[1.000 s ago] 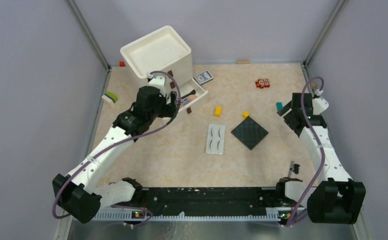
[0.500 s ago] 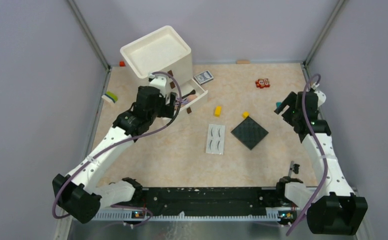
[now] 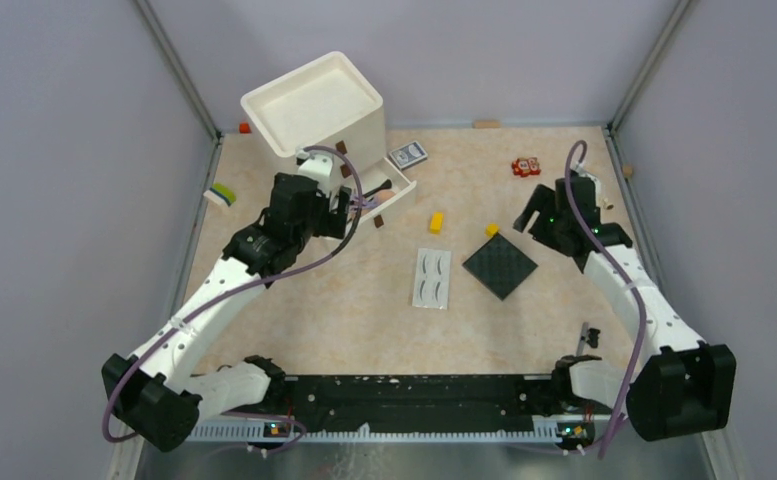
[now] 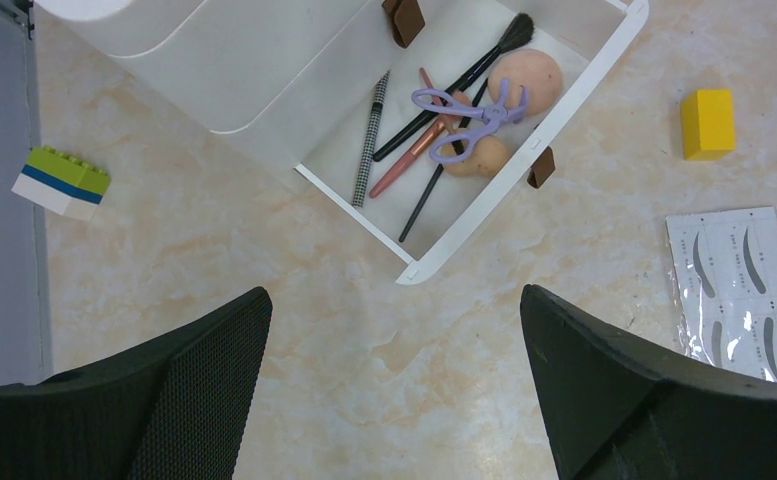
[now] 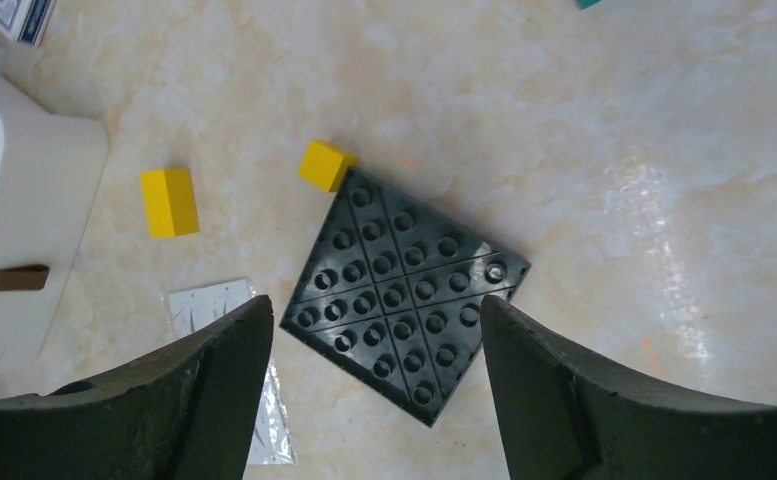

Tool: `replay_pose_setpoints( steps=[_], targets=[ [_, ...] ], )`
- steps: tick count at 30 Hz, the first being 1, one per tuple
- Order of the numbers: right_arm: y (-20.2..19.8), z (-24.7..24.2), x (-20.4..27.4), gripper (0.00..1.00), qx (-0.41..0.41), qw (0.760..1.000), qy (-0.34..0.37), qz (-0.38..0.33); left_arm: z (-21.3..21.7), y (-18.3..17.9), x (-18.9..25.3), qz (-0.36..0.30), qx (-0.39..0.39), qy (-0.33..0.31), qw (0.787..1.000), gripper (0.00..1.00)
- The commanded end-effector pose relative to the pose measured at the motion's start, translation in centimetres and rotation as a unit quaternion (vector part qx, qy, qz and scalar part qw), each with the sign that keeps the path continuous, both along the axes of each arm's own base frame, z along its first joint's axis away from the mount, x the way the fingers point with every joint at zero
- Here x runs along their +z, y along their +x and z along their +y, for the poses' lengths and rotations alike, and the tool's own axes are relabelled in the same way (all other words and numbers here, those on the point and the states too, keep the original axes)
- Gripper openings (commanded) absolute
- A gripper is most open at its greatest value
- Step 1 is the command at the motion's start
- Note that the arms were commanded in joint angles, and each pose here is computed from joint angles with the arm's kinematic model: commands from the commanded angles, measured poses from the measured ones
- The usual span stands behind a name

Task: Organize the makeup
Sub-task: Pick up the makeup brush at the corner of the board.

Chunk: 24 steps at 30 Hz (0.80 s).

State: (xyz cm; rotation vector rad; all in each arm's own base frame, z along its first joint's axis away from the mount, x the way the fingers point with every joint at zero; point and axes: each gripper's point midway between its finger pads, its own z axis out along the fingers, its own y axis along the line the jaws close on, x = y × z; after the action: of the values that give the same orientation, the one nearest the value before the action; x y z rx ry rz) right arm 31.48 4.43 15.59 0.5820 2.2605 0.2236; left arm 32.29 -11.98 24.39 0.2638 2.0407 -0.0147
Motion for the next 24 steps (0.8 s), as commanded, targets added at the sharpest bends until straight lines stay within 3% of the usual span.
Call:
replay_pose_setpoints(
  steps=[1,10,16,24],
  targets=[
    [2.4,3.9,2.9,0.74,0.064,0.997,0.015,-0.048,0.4,0.0,1.0,-0.023,0.003,-0.005,1.0,0.99],
    [1.4,14.1,1.2,0.72,0.229,0.973,0.018,-0.03,-0.5,0.2,0.3,-0.012,-0.014,-0.012,1.0,0.99],
    [-0.3,17.5,-2.0,0.69,0.256,0.965,0.054,0.0,-3.5,-0.2,-0.3,0.016,-0.075,-0.052,0.996,0.99],
    [-1.9,19.3,-5.5,0.68,0.258,0.964,0.048,0.029,-8.2,-1.2,-3.1,0.067,-0.108,-0.076,0.989,0.99]
  ],
)
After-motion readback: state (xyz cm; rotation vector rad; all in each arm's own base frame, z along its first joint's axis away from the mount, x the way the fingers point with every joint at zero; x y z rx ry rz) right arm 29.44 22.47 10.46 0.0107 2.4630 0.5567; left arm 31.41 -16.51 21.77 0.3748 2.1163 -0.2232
